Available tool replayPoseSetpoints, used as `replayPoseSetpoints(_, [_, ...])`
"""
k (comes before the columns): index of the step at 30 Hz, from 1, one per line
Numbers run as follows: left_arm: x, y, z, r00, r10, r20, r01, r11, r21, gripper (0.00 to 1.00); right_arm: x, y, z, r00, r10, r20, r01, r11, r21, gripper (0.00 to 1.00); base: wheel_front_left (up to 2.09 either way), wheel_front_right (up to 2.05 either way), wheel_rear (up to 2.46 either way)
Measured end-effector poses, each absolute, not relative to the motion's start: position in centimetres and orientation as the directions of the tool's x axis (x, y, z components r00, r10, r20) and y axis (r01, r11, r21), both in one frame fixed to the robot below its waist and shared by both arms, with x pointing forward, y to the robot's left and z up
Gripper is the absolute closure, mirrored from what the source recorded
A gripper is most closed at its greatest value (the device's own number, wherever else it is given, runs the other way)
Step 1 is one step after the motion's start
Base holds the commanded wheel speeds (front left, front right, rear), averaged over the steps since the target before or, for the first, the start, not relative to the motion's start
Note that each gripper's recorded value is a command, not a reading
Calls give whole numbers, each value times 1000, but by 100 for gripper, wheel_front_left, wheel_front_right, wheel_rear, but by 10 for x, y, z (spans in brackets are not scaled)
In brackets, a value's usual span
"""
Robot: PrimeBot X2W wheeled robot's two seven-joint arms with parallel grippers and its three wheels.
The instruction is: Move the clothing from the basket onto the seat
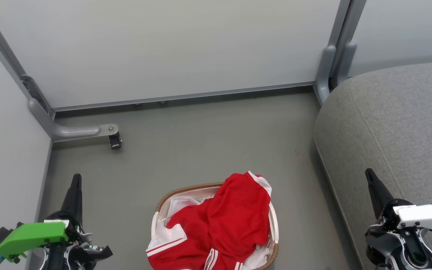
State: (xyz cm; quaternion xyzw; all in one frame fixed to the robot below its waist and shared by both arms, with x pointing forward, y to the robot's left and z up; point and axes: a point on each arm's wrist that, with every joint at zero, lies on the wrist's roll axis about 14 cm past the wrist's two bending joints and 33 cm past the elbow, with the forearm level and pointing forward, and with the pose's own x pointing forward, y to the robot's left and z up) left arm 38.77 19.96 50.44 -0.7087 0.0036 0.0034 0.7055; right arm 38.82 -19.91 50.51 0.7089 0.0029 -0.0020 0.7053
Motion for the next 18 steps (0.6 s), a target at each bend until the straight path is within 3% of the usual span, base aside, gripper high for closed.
replayPoseSetpoints(18, [388,200,504,1000,0,-10,-10,-4,-1000,100,388,-199,505,1000,1,-7,7,-5,1000,100,0,0,0])
